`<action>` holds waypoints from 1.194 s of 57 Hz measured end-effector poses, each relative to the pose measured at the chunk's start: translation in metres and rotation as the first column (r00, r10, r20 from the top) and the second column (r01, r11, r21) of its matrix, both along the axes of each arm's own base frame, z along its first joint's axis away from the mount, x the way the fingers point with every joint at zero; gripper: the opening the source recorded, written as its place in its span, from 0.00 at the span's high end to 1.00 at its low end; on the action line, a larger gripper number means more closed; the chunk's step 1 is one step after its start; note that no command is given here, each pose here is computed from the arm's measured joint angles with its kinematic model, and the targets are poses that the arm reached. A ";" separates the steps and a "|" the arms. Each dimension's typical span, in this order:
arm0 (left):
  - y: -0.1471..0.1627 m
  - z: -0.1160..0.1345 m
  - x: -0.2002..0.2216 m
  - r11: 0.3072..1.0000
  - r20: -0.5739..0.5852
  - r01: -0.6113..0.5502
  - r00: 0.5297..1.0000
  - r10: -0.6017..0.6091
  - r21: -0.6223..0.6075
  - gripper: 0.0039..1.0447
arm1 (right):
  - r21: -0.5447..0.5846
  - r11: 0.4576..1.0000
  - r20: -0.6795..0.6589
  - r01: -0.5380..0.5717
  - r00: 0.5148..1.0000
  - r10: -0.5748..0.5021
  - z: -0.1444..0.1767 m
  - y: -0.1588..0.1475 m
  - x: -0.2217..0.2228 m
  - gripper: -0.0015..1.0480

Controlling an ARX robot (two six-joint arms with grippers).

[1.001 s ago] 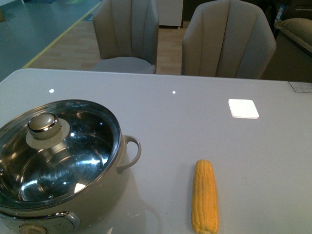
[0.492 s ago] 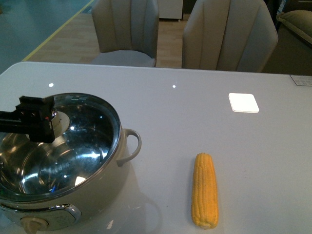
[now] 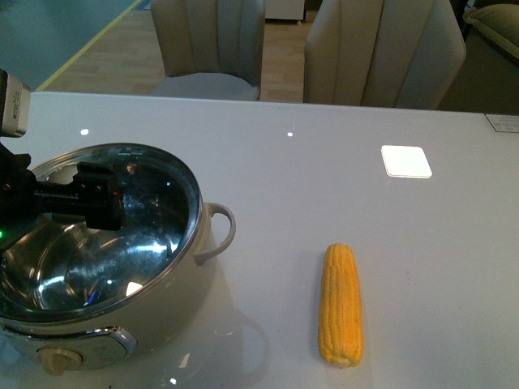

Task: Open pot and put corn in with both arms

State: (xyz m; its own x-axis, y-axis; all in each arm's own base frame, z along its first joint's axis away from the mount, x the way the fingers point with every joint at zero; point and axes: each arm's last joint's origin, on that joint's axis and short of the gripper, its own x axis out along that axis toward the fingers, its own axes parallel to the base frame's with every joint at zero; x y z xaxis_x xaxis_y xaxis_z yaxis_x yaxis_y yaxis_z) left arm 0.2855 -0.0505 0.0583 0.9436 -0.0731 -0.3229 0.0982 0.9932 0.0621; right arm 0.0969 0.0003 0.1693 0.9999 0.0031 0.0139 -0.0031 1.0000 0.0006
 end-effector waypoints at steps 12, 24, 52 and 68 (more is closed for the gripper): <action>-0.003 -0.005 0.002 1.000 -0.029 -0.003 1.000 0.002 -0.027 0.06 | 0.000 1.000 0.000 0.000 1.000 0.000 0.000 0.000 0.000 0.08; -0.004 -0.005 0.002 0.998 -0.040 -0.018 0.999 0.015 -0.055 0.06 | 0.000 1.000 0.000 0.000 1.000 0.000 0.000 0.000 0.000 0.08; -0.009 -0.006 0.002 0.998 -0.031 -0.018 0.999 0.016 -0.057 0.52 | 0.000 1.000 0.000 0.000 1.000 0.000 0.000 0.000 0.000 0.08; -0.009 -0.005 0.003 0.999 -0.021 -0.017 1.000 0.016 -0.042 0.59 | 0.000 1.000 0.000 0.000 1.000 0.000 0.000 0.000 0.000 0.08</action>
